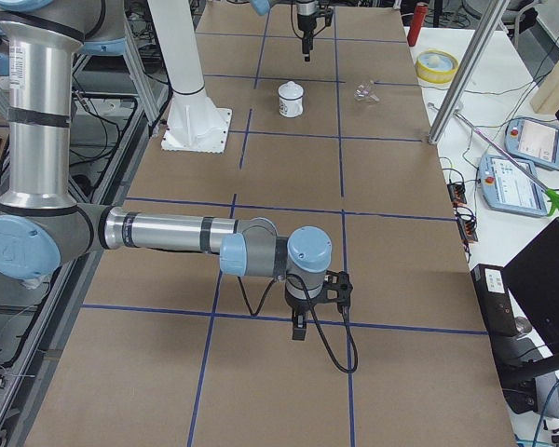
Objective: Remove funnel from cup
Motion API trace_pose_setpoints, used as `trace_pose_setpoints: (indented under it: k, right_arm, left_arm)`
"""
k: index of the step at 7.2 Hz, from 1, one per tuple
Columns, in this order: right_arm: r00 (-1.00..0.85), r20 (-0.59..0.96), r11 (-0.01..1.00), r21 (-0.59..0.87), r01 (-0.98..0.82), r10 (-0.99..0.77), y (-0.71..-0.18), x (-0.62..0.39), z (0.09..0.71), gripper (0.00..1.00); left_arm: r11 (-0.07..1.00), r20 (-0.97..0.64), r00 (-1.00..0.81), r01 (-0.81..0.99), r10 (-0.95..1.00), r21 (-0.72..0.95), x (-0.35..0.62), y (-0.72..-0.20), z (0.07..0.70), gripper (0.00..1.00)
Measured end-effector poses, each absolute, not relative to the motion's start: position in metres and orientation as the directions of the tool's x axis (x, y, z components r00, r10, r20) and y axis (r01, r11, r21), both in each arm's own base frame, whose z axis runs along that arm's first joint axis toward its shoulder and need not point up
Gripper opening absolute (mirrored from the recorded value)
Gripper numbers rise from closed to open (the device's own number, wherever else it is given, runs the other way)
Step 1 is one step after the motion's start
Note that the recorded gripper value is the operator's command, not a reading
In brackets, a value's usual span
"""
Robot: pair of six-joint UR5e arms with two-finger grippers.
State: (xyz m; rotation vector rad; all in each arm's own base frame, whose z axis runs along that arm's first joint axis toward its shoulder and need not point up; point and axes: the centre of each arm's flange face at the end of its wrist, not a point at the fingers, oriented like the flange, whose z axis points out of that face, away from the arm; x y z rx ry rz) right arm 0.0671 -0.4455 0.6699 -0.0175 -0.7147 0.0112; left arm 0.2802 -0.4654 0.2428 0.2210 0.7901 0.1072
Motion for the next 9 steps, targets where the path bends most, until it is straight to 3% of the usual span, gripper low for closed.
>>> trace_pose_setpoints:
  k: [2, 4, 6, 9]
  right_arm:
    - [0.755, 0.655, 1.0, -0.02, -0.004, 0.016, -0.446, 0.067, 0.67, 1.0]
    - [0.755, 0.655, 1.0, -0.021, -0.004, 0.017, -0.445, 0.067, 0.67, 1.0]
    - [0.755, 0.655, 1.0, -0.02, -0.004, 0.016, -0.446, 0.067, 0.67, 1.0]
    - [0.755, 0.655, 1.0, -0.02, -0.004, 0.016, -0.446, 0.067, 0.67, 1.0]
  left_arm:
    - [0.965, -0.66, 0.715, -0.079, 0.231, 0.252, 0.164, -0.496, 0.322, 1.0]
    - [0.955, -0.622, 0.727, -0.182, 0.291, 0.235, 0.045, -0.508, 0.45, 1.0]
    - [0.948, -0.669, 0.672, -0.242, 0.318, 0.207, -0.053, -0.488, 0.583, 1.0]
    - [0.959, -0.653, 0.703, -0.236, 0.282, 0.16, -0.098, -0.453, 0.64, 1.0]
